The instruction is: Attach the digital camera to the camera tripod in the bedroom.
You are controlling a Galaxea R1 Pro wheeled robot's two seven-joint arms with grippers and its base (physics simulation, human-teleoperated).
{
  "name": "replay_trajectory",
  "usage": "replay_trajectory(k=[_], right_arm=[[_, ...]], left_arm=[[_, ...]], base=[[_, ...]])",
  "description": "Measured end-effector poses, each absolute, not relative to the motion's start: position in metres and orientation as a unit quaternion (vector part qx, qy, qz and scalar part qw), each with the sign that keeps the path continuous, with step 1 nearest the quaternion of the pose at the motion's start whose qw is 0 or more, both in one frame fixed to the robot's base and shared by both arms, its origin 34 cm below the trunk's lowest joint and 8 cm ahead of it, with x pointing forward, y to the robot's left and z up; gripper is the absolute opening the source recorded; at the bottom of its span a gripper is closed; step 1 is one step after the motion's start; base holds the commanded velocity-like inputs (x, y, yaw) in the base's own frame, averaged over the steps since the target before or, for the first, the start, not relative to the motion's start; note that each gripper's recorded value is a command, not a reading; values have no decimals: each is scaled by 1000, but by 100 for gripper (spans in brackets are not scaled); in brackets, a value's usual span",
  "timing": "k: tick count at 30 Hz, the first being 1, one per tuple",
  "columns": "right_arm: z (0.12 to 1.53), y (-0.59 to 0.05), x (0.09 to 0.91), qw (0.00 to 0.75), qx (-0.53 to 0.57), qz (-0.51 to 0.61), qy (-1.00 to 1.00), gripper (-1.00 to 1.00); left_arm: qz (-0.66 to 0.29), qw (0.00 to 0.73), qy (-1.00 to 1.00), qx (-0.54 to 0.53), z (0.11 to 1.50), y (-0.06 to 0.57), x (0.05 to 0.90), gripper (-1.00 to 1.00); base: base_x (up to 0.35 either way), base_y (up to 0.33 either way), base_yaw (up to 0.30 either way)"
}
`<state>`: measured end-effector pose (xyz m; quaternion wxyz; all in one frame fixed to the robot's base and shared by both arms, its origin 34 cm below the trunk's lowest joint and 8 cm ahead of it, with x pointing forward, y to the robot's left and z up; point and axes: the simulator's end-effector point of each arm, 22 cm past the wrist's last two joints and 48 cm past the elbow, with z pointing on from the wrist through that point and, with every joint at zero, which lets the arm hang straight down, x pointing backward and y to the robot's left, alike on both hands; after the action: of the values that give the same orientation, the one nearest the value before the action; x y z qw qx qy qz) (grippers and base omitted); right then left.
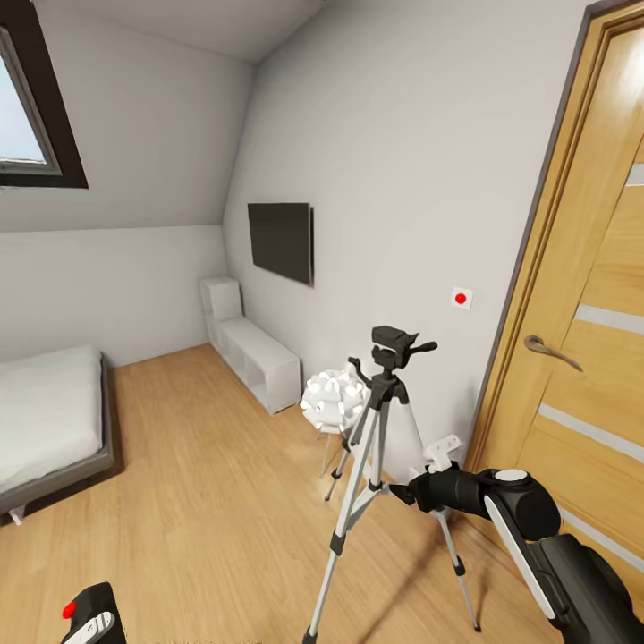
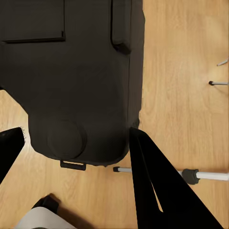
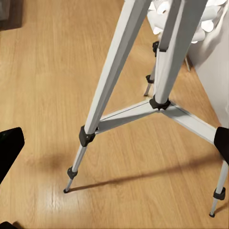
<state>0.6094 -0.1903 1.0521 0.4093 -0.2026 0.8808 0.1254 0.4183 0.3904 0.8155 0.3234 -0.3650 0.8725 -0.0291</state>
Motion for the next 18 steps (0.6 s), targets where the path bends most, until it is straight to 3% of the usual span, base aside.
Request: replay_trajectory(k=[8, 18], right_arm=[[1053, -195, 610, 411, -202, 121, 881, 100], [1054, -196, 610, 411, -202, 120, 881, 100]], left_arm=[[-30, 324, 872, -365, 816, 390, 419, -100], [-30, 324, 872, -365, 816, 390, 419, -100]], base=[[32, -249, 175], [12, -65, 23]])
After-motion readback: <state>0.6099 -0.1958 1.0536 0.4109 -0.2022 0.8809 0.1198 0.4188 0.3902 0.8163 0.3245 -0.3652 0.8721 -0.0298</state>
